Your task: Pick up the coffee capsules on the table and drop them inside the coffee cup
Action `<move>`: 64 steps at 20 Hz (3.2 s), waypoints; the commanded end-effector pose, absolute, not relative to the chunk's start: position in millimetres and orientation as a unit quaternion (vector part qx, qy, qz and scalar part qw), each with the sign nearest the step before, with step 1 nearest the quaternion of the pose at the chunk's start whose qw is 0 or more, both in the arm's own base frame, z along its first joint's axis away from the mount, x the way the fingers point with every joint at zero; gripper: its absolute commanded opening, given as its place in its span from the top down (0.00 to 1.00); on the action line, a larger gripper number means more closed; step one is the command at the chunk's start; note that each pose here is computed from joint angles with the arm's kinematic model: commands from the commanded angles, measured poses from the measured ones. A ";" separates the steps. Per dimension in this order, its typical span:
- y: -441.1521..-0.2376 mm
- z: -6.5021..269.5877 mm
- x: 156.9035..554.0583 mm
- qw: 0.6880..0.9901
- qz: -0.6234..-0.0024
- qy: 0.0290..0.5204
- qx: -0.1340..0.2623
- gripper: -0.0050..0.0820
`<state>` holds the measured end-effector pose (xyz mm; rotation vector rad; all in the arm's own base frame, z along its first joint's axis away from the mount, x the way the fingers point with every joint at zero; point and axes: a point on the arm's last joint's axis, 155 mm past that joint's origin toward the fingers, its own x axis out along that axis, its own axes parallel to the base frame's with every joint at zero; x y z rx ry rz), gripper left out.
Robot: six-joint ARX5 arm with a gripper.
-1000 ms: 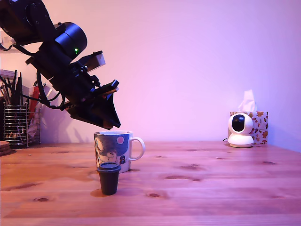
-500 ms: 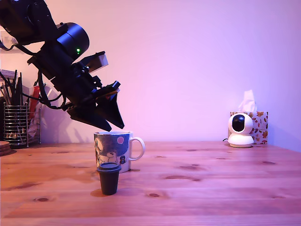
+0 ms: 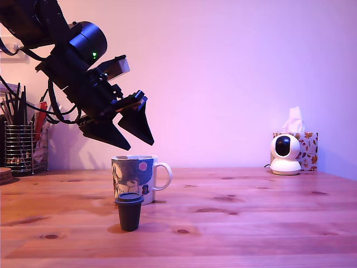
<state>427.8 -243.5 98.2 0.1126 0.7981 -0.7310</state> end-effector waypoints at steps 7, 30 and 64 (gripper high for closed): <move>-244.2 99.2 425.4 0.852 -0.351 0.383 0.060 0.59; -203.5 163.3 328.4 0.811 -0.375 0.433 0.121 0.96; -206.0 153.0 255.5 0.798 -0.447 0.377 0.147 0.96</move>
